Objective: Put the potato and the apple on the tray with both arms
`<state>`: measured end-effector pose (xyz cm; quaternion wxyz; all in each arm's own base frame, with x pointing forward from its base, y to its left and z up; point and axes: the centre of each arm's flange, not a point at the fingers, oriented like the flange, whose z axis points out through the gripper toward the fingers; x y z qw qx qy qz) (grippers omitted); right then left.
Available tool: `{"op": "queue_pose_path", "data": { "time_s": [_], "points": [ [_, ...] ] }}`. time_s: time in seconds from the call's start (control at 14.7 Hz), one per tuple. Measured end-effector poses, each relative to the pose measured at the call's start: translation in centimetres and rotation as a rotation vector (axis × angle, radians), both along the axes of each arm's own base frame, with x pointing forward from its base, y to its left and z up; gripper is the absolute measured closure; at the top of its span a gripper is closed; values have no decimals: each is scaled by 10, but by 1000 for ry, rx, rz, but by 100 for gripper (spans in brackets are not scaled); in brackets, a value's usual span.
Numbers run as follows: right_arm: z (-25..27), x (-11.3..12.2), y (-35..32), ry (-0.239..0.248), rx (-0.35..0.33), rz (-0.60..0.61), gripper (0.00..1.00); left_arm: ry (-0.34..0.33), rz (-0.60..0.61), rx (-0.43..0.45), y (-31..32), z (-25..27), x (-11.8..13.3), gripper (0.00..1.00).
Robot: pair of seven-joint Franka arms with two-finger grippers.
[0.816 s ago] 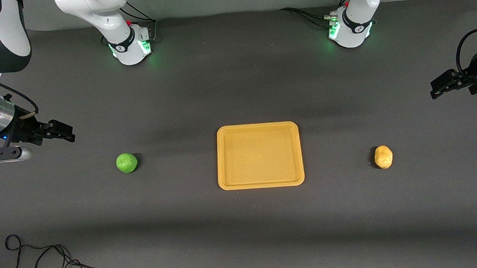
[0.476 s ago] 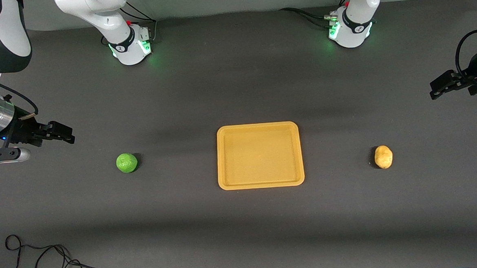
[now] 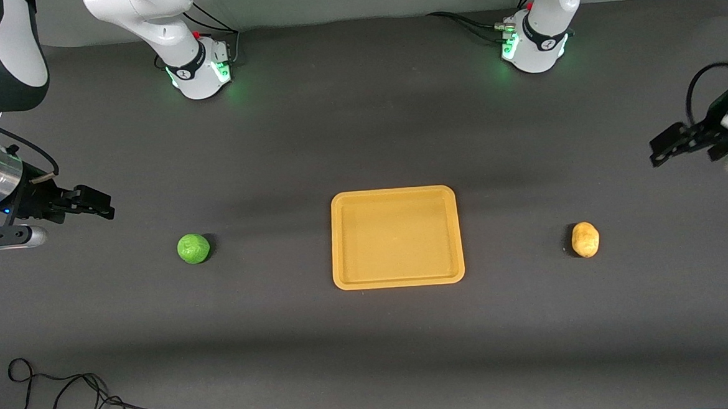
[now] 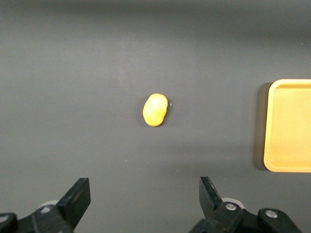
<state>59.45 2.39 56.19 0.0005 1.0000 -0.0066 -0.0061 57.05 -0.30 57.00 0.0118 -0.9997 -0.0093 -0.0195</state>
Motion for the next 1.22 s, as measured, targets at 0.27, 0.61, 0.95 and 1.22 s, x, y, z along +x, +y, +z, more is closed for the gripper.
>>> {"op": "queue_pose_path", "data": {
  "time_s": [0.27,0.61,0.95,1.22],
  "points": [
    [-14,0,4,26,-1,7,0,51,-48,-9,-13,-88,40,0],
    [-73,10,16,-3,2,26,0,112,-101,47,-12,-223,78,0],
    [-174,0,17,-85,7,24,0,96,-140,48,-15,-329,91,0],
    [-268,-29,15,-100,12,-29,0,116,-168,71,-13,-356,81,0]
  ]
}}
